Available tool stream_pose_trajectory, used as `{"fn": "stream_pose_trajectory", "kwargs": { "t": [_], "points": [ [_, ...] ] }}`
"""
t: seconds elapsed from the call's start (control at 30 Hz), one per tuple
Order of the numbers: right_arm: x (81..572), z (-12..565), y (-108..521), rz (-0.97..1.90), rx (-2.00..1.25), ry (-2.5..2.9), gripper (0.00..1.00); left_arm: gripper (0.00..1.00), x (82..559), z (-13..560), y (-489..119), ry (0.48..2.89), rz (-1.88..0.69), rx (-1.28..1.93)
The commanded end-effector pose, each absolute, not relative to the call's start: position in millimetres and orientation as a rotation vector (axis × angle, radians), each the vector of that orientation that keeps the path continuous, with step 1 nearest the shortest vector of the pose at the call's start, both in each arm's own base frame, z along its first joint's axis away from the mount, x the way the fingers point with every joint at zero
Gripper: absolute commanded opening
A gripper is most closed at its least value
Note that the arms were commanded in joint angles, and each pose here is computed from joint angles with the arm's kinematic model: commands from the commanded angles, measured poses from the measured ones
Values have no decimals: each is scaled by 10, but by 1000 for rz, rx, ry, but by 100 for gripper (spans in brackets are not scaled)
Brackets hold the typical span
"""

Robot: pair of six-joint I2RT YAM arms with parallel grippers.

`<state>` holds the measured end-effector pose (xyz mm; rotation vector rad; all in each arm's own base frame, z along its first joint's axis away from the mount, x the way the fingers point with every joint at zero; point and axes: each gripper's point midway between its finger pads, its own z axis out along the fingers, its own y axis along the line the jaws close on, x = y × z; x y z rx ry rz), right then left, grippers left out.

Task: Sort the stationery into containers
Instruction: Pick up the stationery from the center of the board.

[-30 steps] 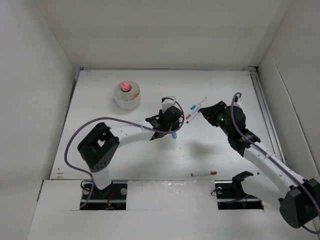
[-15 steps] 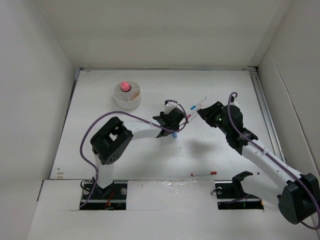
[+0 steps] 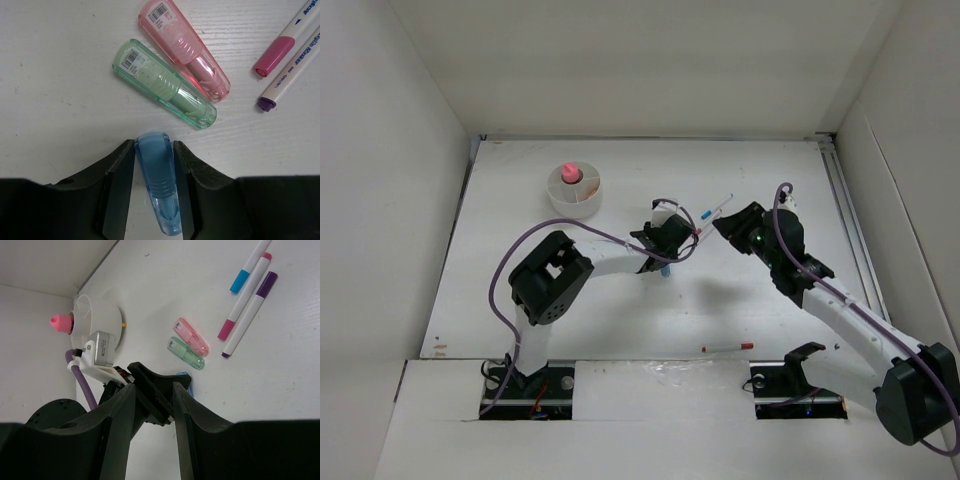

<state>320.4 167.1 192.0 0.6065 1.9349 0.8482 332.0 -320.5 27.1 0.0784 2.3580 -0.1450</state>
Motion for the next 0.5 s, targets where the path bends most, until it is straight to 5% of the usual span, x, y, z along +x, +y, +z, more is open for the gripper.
{"fn": "stream_pose_trajectory", "kwargs": {
  "t": [0.0,0.17,0.47],
  "points": [
    [3280,2245,1695,876,572,1846,42,33,3299,275,-3158,2364,-115,85],
    [3279,2245,1698,878,571,1847,42,2,3295,355,-3133,2346,-128,63],
    [3258,2283,1709,892,562,1841,42,0,3296,1142,-2976,2180,-234,-23]
  ]
}}
